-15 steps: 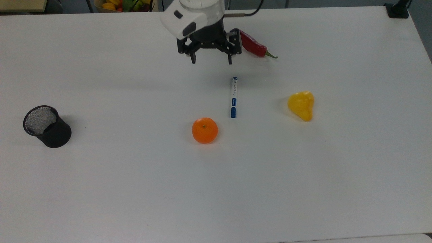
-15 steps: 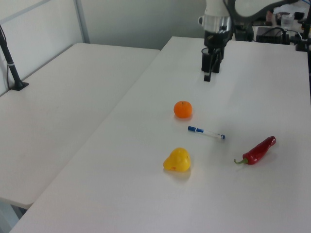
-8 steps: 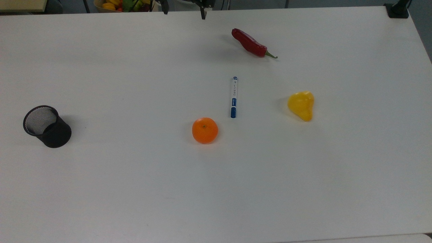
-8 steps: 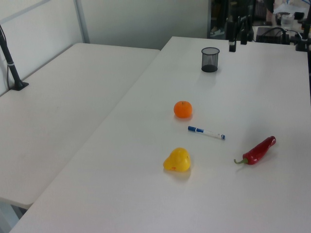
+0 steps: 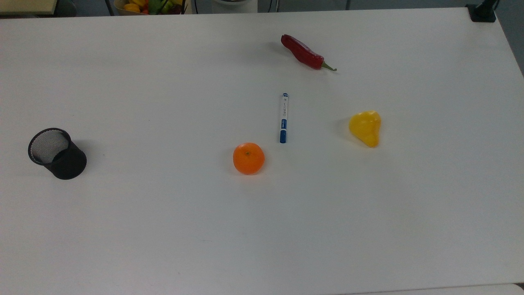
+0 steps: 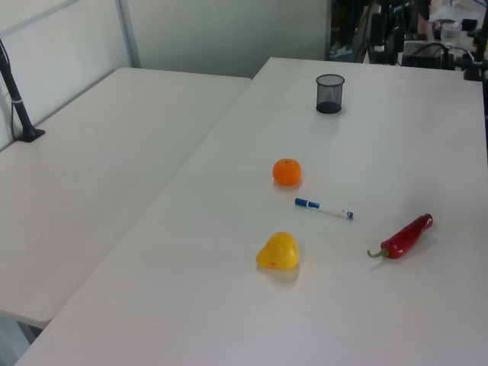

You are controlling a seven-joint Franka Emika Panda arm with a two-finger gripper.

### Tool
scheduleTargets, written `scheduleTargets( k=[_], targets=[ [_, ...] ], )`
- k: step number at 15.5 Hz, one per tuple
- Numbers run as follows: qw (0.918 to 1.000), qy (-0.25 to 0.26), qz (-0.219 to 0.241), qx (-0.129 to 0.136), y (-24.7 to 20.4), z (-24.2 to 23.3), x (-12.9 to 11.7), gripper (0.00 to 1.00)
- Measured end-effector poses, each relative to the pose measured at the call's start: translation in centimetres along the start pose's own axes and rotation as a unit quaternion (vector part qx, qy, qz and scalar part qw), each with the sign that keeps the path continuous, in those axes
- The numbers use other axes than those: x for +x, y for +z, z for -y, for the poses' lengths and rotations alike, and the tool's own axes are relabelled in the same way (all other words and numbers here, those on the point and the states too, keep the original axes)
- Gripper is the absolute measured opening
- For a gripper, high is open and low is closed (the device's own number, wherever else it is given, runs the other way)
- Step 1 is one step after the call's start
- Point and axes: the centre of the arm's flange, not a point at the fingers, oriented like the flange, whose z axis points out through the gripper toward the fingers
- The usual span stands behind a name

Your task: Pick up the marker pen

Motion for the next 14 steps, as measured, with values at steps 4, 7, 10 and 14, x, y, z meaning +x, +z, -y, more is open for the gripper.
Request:
scheduleTargets(
  k=[4,7,10,14],
  targets=[
    [0.9984,-0.020,-0.053,0.009,-0.7,0.2,1.3,1.00],
    [0.9953,-0.064,-0.073,0.007,-0.8,0.1,2.1,1.00],
    [0.9925,-0.096,-0.075,0.004,-0.7,-0.3,2.3,1.00],
    [0.9920,-0.101,-0.076,0.004,-0.7,-0.5,2.3,1.00]
  ],
)
